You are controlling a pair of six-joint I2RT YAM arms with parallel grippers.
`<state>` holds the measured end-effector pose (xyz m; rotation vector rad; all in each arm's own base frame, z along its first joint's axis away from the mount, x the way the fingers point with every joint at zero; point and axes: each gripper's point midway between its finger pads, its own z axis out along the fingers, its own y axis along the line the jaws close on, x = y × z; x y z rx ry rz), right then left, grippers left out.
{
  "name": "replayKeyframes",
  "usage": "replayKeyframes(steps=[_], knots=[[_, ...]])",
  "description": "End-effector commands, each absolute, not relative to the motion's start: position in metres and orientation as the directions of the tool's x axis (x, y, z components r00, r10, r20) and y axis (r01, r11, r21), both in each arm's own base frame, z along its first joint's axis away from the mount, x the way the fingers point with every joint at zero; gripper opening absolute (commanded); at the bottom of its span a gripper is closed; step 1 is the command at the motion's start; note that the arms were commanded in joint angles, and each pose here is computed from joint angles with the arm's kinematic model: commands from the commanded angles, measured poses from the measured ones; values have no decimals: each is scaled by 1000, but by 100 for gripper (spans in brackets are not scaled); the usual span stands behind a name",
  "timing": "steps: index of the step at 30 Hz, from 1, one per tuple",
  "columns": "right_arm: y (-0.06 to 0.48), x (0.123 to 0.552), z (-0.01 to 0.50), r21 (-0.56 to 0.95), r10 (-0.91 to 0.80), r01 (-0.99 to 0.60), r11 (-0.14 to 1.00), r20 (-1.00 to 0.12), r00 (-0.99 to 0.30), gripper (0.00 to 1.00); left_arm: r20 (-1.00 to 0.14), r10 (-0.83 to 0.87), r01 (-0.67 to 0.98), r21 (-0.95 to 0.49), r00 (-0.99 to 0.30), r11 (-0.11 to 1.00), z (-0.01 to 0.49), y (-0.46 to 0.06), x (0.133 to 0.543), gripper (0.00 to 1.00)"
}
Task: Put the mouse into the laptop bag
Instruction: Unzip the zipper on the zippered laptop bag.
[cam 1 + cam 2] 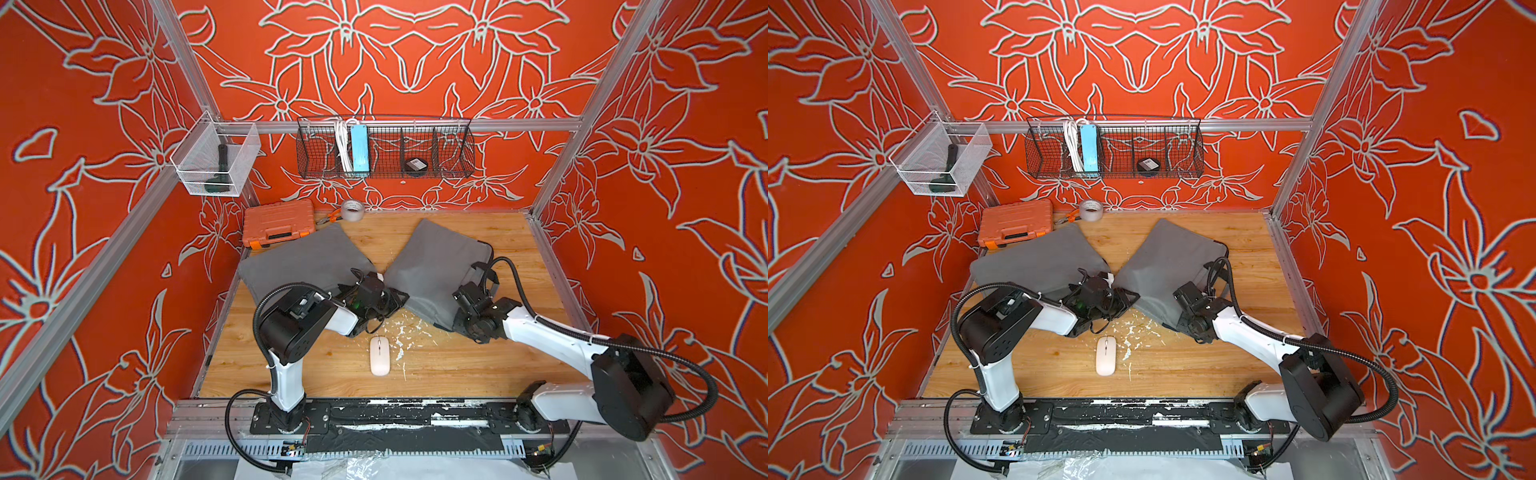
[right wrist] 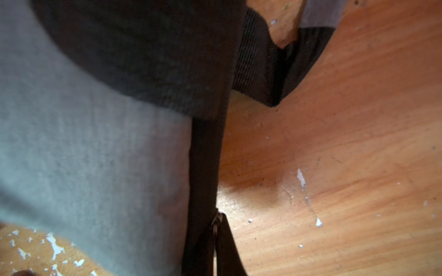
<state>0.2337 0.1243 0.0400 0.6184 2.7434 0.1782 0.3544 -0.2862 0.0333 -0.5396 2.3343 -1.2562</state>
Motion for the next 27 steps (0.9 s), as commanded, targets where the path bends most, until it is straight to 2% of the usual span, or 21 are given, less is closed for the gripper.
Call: replayKeyframes(steps=[1, 6, 10, 21, 27], knots=[[122, 217, 27, 170, 424, 393, 904, -226, -877, 0, -138, -493, -178, -823, -859, 540, 11, -286, 341, 7], [139, 205, 29, 217, 394, 348, 912, -227, -891, 0, -153, -499, -172, -820, -853, 546, 15, -284, 342, 0], [166, 196, 37, 223, 335, 281, 933, -263, -905, 0, -156, -501, -169, -823, -852, 543, 18, -284, 342, 0], [223, 199, 27, 237, 281, 228, 944, -219, -934, 0, -170, -517, -151, -839, -839, 522, 30, -280, 340, 0], [211, 215, 36, 165, 318, 280, 946, -284, -905, 0, -189, -636, -172, -870, -749, 461, 48, -247, 318, 0]])
